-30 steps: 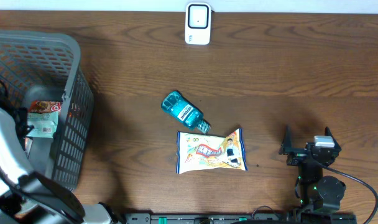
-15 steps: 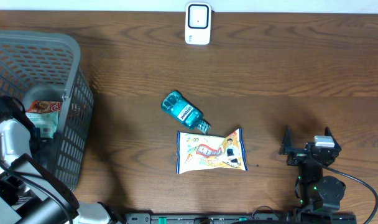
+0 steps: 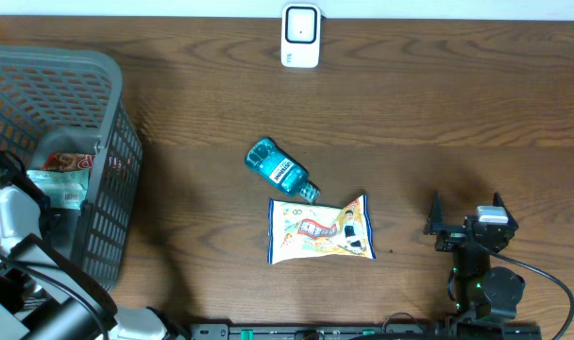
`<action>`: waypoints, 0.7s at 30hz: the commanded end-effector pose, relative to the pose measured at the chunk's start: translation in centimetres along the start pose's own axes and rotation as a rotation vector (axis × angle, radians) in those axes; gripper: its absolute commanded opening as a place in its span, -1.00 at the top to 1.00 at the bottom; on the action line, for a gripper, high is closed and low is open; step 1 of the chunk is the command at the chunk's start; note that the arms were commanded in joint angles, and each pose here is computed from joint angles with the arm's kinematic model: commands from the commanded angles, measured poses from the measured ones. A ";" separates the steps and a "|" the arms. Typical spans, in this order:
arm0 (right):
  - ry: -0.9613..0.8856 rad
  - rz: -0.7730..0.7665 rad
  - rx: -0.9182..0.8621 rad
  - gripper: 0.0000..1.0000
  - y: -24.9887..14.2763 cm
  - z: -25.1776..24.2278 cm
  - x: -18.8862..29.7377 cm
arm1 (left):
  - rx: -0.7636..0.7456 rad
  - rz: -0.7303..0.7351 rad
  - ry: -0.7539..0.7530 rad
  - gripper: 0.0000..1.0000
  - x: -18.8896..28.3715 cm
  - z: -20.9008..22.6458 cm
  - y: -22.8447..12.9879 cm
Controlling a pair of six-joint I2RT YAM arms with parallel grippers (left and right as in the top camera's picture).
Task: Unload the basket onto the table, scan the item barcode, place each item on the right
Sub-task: 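Reach the left gripper into the basket and grasp the orange package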
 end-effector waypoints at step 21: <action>0.005 0.004 -0.002 -0.99 -0.1 0.1 0.0 | -0.067 0.051 0.057 0.86 -1.5 0.4 -1.0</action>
Point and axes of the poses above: each gripper's point midway between its finger pads, its own x axis back along the fingers, its own z axis along the line the jaws close on, y = z × x, the point moved 7 cm from there along x, back along the fingers, and after that the axes turned 14 degrees about -x, right-handed, at the moved point
